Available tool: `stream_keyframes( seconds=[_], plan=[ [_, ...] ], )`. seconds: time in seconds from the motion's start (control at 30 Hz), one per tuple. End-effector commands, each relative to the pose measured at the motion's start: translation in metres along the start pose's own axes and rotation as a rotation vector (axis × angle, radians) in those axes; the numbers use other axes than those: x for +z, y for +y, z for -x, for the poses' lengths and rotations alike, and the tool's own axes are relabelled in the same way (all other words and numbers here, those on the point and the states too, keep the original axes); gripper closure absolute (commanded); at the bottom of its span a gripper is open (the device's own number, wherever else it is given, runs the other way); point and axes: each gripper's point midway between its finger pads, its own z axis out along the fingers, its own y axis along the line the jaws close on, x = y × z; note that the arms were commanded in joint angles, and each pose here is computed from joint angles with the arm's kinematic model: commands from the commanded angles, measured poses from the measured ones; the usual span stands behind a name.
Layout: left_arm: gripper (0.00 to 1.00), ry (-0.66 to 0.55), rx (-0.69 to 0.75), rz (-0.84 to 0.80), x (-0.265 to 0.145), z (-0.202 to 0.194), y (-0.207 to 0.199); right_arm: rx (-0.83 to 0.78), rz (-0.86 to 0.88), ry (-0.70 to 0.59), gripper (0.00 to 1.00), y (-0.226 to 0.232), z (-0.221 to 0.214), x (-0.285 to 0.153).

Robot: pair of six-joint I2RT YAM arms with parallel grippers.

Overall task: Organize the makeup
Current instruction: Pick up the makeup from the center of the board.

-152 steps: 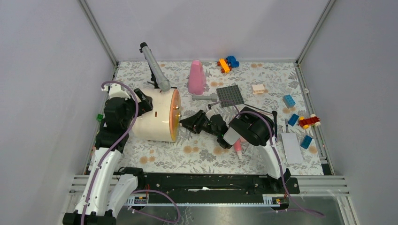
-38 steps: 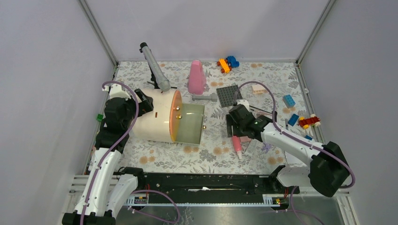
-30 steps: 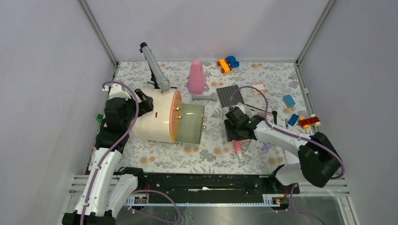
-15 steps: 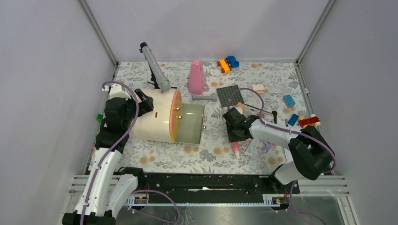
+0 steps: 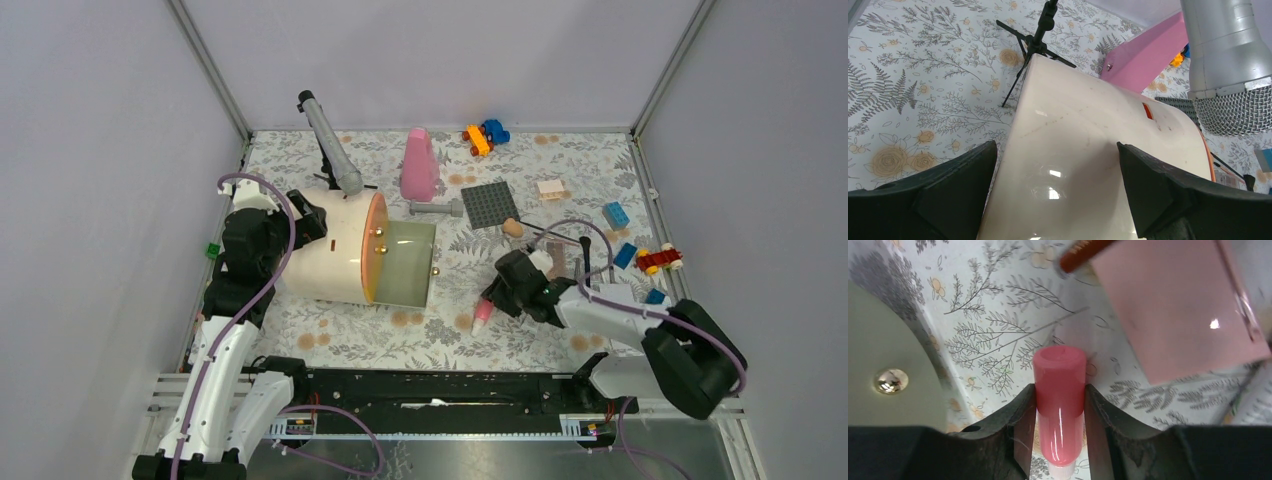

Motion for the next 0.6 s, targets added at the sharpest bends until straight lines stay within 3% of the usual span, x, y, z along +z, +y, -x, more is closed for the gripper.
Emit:
stream_keyframes(
  seconds=[0.0, 0.07, 0.13, 0.2, 0.3, 0.43, 0.5, 0.57],
  plan=[
    [0.01, 0.099, 0.042, 0.044, -0.002, -0.029, 0.014, 0.35, 0.032, -0.103, 0.84, -0.01, 0.012, -0.005],
    [0.01, 0.098, 0.042, 0.041, -0.003, -0.029, 0.013, 0.374, 0.022, -0.151, 0.71, -0.017, 0.02, -0.014],
    [0.01, 0.097, 0.042, 0.038, -0.003, -0.029, 0.013, 0.382, 0.02, -0.19, 0.43, -0.023, 0.026, -0.02],
    [0.01, 0.097, 0.043, 0.039, -0.003, -0.029, 0.013, 0.367, 0.015, -0.207, 0.27, -0.026, 0.029, -0.026],
    [0.01, 0.1, 0.043, 0.039, -0.003, -0.029, 0.013, 0.274, -0.001, -0.232, 0.18, -0.026, 0.037, -0.037],
    [0.01, 0.101, 0.043, 0.038, -0.002, -0.03, 0.013, 0.031, 0.043, -0.307, 0.11, -0.007, 0.064, -0.063],
    [0.01, 0.104, 0.043, 0.039, -0.002, -0.03, 0.013, -0.126, 0.046, -0.35, 0.09, 0.003, 0.079, -0.079],
    [0.01, 0.103, 0.043, 0.04, -0.002, -0.03, 0.013, -0.393, 0.106, -0.335, 0.1, 0.015, 0.079, -0.088]
  ],
)
